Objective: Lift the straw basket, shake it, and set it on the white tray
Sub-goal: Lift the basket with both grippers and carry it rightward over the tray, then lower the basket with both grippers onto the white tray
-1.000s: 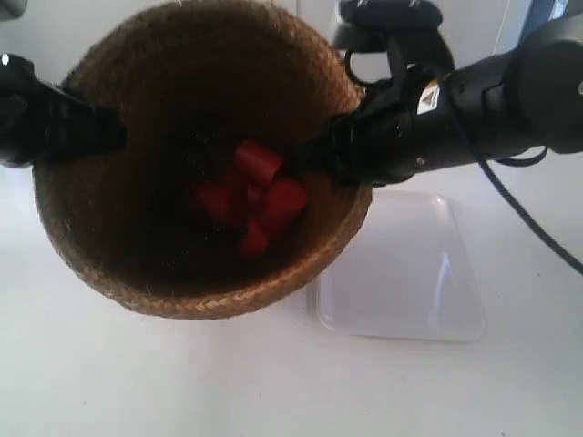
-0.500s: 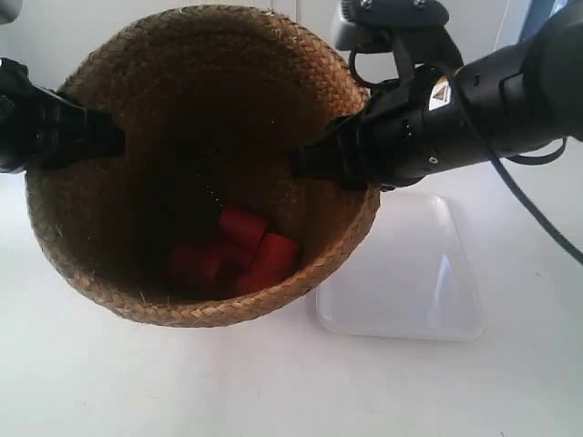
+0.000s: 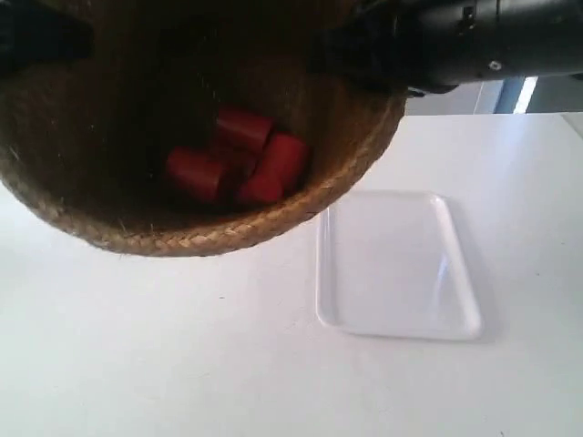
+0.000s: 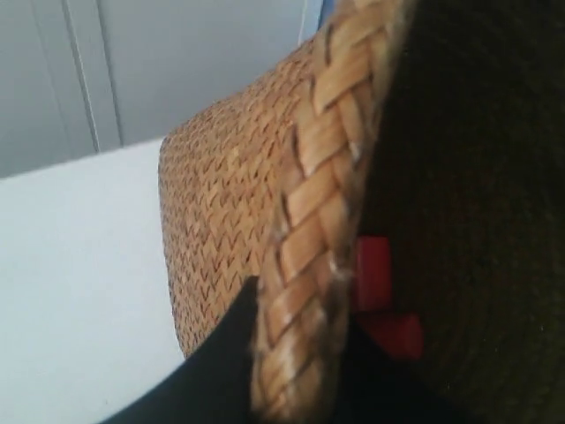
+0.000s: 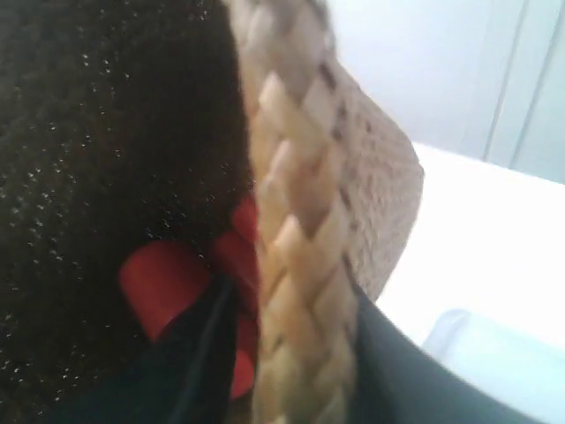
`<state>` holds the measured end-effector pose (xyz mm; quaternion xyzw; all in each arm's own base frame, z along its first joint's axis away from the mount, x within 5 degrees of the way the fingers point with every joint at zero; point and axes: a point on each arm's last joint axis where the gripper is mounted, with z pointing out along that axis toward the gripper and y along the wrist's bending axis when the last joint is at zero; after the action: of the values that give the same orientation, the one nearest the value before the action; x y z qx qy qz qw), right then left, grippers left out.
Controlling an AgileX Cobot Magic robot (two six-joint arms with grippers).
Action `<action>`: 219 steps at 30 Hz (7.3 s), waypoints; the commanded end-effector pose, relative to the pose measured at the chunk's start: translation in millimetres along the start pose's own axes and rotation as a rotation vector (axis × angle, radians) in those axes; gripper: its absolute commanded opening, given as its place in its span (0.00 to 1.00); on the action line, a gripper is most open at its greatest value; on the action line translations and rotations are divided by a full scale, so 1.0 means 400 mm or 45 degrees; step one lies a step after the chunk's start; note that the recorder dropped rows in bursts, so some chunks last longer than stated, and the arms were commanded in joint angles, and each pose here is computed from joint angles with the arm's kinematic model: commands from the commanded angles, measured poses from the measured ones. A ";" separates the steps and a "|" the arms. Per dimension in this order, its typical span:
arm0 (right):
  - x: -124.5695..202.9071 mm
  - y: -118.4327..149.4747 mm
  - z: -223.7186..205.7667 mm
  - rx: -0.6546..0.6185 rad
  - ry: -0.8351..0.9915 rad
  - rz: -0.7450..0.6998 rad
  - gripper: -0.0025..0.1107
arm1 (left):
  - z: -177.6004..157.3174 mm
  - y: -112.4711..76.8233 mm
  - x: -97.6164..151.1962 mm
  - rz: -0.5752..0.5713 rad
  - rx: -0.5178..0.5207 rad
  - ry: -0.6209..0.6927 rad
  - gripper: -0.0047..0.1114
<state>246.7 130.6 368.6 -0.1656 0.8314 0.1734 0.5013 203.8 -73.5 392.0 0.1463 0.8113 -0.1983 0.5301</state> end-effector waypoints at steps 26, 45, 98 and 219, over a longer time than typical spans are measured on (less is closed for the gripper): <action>-0.058 0.024 -0.070 -0.041 0.059 -0.017 0.02 | -0.065 -0.027 -0.027 -0.007 0.117 0.044 0.04; 0.089 0.014 0.093 -0.047 0.233 0.019 0.02 | 0.030 0.028 0.056 -0.090 0.038 0.071 0.04; 0.128 -0.007 0.187 0.017 0.348 0.104 0.02 | 0.083 0.084 0.076 -0.166 -0.068 0.084 0.04; 0.018 -0.478 0.078 0.653 0.886 -0.007 0.02 | 0.529 -0.072 0.037 -0.516 0.333 0.242 0.04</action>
<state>353.1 -13.7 324.7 -0.0754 0.9693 -0.0636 0.2250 357.5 -199.1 296.0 0.0621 0.8467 -0.3720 0.3752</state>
